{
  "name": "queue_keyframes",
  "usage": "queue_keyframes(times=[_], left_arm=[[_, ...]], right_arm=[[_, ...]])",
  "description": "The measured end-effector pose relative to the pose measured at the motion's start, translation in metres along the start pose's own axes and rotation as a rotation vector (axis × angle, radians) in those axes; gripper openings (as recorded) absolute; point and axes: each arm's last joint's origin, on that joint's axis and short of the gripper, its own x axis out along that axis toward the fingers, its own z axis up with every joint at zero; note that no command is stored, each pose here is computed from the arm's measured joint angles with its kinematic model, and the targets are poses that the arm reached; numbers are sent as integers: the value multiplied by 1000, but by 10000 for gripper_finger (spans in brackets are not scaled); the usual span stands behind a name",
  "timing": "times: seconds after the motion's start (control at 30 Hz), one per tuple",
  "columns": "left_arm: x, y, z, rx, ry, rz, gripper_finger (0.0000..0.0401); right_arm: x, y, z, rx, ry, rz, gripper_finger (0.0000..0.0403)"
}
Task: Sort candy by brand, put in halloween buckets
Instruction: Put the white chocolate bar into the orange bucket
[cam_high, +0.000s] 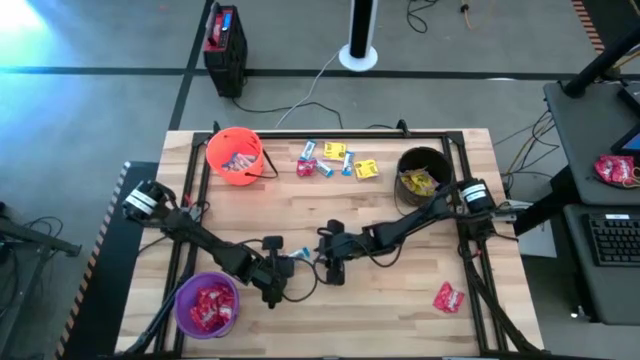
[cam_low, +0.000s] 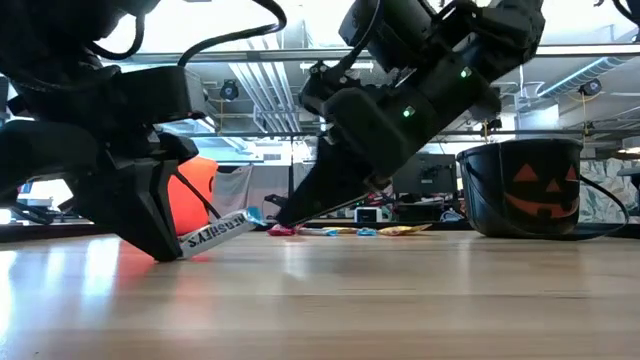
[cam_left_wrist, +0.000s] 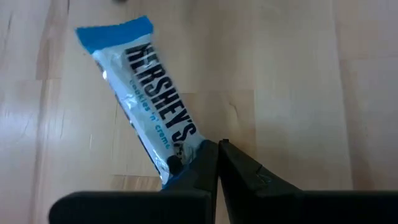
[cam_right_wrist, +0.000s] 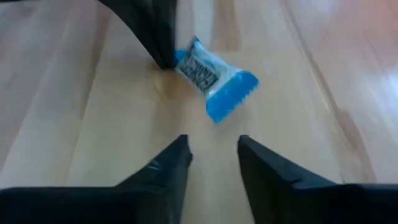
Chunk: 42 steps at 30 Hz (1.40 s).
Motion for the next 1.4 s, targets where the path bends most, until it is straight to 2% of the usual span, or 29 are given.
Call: queue_keyframes(times=[0.13, 0.33, 0.47, 0.6, 0.8, 1.13, 1.4], left_arm=[[1, 0, -1, 1, 4, -2, 0], [0, 1, -3, 3, 8, -8, 0], [1, 2, -4, -1, 9, -10, 0], [2, 2, -4, -6, -1, -15, 0], [2, 2, -5, -7, -6, -13, 0], [3, 2, -5, -9, -12, -14, 0], [-1, 2, -1, -24, -46, 23, 2]], right_arm=[[9, 1, 2, -63, -78, 7, 192], [17, -6, 6, -120, -84, -77, 253], [26, -14, 10, -21, -77, 13, 269], [36, -20, 11, 68, -60, 94, 266], [45, -20, 10, 121, -47, 147, 230], [50, -22, 13, 161, -51, 158, 132], [50, -26, 13, 163, -36, 204, 24]])
